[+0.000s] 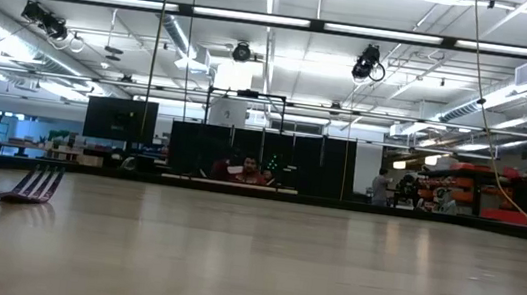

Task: Set table place
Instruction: Return to Home Position

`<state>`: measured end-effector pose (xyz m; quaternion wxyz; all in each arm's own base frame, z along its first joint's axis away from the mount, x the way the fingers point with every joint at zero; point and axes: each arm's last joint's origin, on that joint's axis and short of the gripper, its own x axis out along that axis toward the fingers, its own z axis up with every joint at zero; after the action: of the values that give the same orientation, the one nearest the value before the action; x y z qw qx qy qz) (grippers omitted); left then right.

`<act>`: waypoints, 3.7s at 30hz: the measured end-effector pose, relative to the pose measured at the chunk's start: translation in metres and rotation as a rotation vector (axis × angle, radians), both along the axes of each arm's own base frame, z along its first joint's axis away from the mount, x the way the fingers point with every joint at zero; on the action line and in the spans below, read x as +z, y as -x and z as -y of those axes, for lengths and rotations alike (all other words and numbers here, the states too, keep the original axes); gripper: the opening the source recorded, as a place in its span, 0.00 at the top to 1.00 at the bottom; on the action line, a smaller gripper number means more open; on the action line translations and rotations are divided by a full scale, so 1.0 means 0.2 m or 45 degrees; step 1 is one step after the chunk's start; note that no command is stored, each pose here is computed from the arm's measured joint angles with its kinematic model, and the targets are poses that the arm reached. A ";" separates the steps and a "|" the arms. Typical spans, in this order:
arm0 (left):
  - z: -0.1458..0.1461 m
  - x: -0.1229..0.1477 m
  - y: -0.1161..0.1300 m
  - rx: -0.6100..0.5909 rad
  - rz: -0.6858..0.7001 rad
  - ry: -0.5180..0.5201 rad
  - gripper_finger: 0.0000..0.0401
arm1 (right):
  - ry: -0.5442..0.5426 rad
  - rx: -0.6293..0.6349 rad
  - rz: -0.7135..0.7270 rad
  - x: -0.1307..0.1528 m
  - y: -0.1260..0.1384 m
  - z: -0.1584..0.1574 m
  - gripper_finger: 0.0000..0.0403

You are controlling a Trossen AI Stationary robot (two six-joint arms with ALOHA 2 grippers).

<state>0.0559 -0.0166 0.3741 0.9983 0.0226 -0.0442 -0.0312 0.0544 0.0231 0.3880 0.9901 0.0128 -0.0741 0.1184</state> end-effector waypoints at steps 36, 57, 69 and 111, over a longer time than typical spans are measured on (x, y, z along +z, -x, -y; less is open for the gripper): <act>-0.12 -0.28 0.19 0.155 0.179 0.091 0.99 | 0.081 -0.008 0.143 -0.16 0.30 0.18 0.99; -0.05 -0.45 0.06 0.138 0.117 0.040 0.98 | 0.034 0.009 0.109 -0.27 0.28 0.17 0.99; 0.02 -0.66 -0.05 0.114 0.061 0.030 0.99 | -0.069 0.084 0.035 -0.48 0.10 0.05 0.99; 0.08 -1.00 -0.16 0.100 -0.013 0.170 0.94 | 0.067 0.195 -0.057 -1.07 -0.15 -0.12 0.97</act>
<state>0.0889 -0.0318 0.1743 0.9982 -0.0426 -0.0401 0.0107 0.0847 0.0469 0.1744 0.9795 -0.0048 -0.0475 0.1956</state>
